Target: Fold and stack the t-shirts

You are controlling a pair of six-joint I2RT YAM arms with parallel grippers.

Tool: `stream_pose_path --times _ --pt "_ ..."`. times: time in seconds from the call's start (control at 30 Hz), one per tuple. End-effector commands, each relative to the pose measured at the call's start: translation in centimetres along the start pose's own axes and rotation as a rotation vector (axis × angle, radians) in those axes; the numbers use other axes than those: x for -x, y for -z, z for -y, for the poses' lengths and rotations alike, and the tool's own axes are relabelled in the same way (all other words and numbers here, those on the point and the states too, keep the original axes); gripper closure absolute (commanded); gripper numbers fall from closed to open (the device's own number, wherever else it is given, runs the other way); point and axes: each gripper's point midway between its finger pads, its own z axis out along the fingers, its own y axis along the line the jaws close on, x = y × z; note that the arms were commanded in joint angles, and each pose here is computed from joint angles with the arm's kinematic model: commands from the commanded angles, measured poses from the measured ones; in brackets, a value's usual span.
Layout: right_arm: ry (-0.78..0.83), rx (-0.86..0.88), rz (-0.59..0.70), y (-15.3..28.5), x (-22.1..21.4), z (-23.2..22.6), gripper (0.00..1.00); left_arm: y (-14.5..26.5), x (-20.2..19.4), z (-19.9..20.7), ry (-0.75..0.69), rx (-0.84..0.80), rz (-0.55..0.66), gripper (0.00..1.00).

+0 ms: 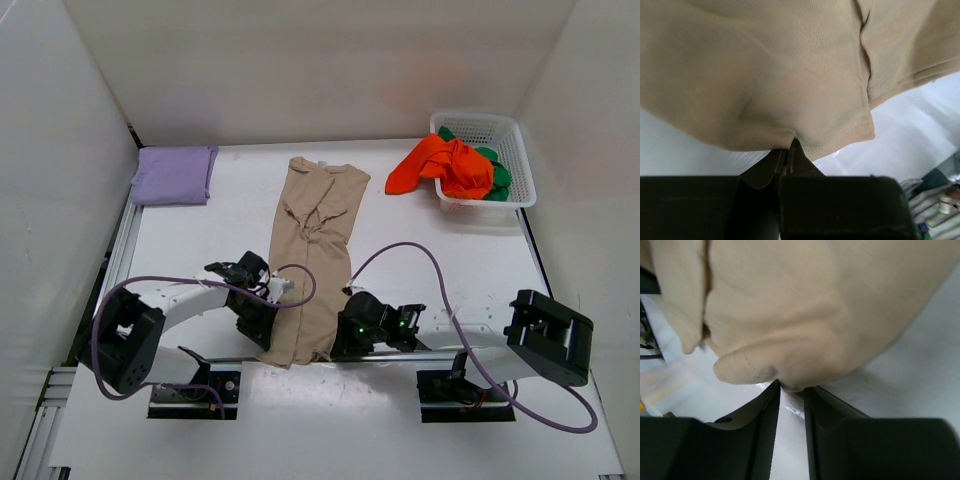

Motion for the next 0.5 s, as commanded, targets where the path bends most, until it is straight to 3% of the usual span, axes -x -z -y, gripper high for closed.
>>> stream_pose_path --times 0.0,0.17,0.33,0.47 --pt "0.040 0.073 0.051 -0.1 1.5 -2.2 0.79 1.2 3.3 0.1 -0.078 0.034 0.111 0.90" --pt "0.013 0.037 0.099 0.8 2.2 -1.5 1.00 2.1 4.4 0.6 -0.096 0.034 0.146 0.90" --pt "0.010 0.007 0.186 3.4 3.5 -1.2 1.00 3.7 4.5 0.7 -0.092 0.061 0.164 0.90" --pt "0.006 -0.017 0.261 5.5 4.9 -0.9 1.00 5.9 6.7 1.5 -0.108 0.057 0.243 0.90"
